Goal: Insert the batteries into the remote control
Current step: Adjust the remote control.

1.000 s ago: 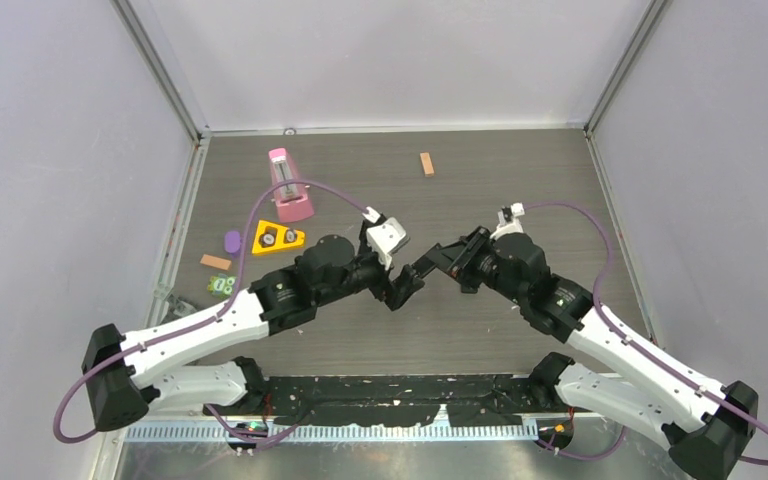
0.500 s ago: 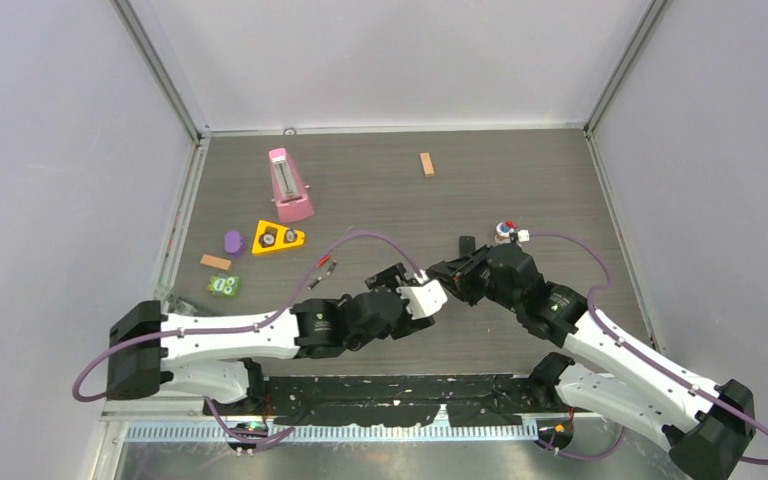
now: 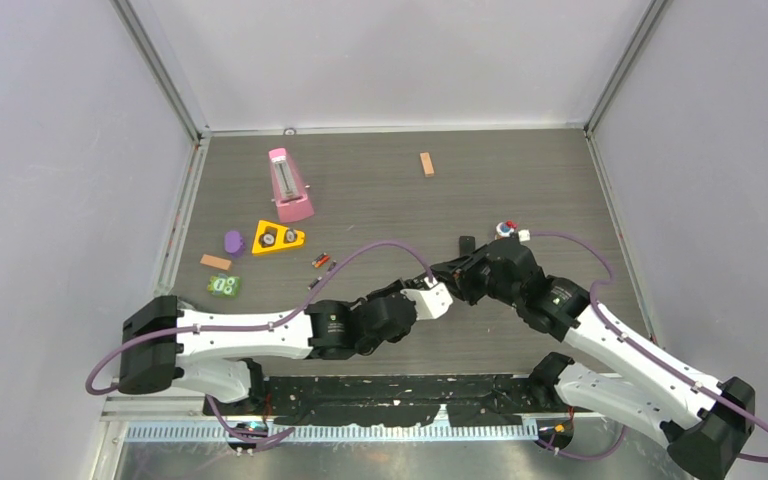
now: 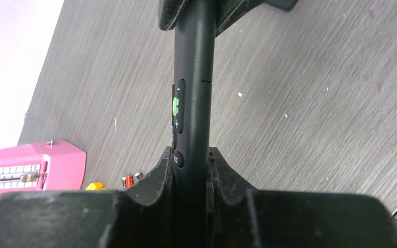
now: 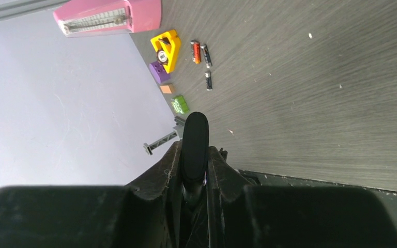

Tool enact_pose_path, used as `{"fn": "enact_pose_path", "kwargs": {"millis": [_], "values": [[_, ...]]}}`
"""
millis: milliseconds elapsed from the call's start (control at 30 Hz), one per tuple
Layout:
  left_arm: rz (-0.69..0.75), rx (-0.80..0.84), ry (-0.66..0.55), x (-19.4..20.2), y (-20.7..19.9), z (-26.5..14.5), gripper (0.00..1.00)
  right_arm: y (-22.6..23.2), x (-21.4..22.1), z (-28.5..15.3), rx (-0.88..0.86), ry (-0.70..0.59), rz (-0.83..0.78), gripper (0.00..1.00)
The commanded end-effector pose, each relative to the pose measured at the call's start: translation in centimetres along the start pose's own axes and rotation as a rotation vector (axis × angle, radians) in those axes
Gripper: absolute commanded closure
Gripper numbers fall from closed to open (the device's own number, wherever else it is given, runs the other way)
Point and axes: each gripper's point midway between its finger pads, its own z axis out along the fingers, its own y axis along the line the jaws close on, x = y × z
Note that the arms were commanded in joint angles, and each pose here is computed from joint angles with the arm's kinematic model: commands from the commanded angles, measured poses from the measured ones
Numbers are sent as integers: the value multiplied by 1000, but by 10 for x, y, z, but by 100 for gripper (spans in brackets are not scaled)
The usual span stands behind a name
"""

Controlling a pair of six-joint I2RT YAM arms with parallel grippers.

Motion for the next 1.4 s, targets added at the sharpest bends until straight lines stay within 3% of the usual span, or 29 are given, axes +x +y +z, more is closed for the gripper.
{"fn": "enact_pose_path", "kwargs": {"millis": [0, 33, 100, 200, 267, 333, 567, 800, 967, 1067, 1233, 1367], "values": [[-54, -41, -22, -16, 10, -2, 97, 15, 4, -4, -15, 19, 10, 95], [-51, -39, -22, -16, 10, -2, 100, 14, 5, -3, -13, 22, 4, 95], [-51, -33, -19, -17, 10, -3, 100, 16, 5, -3, -13, 21, -11, 84], [-71, -6, -29, -18, 6, -5, 100, 21, 4, -5, -43, 14, -62, 45], [-88, 24, -40, -20, 2, -8, 100, 26, 2, -10, -73, 2, -93, 31], [-114, 54, -49, -23, 1, -13, 100, 30, 0, -17, -122, -6, -156, 24], [-314, 301, -75, -28, -9, -32, 100, 52, -7, -55, -381, -57, -479, 17], [-479, 639, -172, -55, -9, -72, 100, 67, 10, -105, -597, -56, -1126, 14], [-483, 900, -195, -69, -25, -107, 100, 75, 27, -122, -680, 25, -1413, 9], [-462, 1005, -217, -74, -32, -124, 100, 68, 44, -118, -712, 163, -1493, 6], [-436, 1038, -260, -79, -30, -137, 100, 58, 61, -107, -746, 333, -1549, 6], [-412, 1047, -290, -81, -27, -144, 100, 50, 78, -110, -824, 466, -1528, 11]]}}
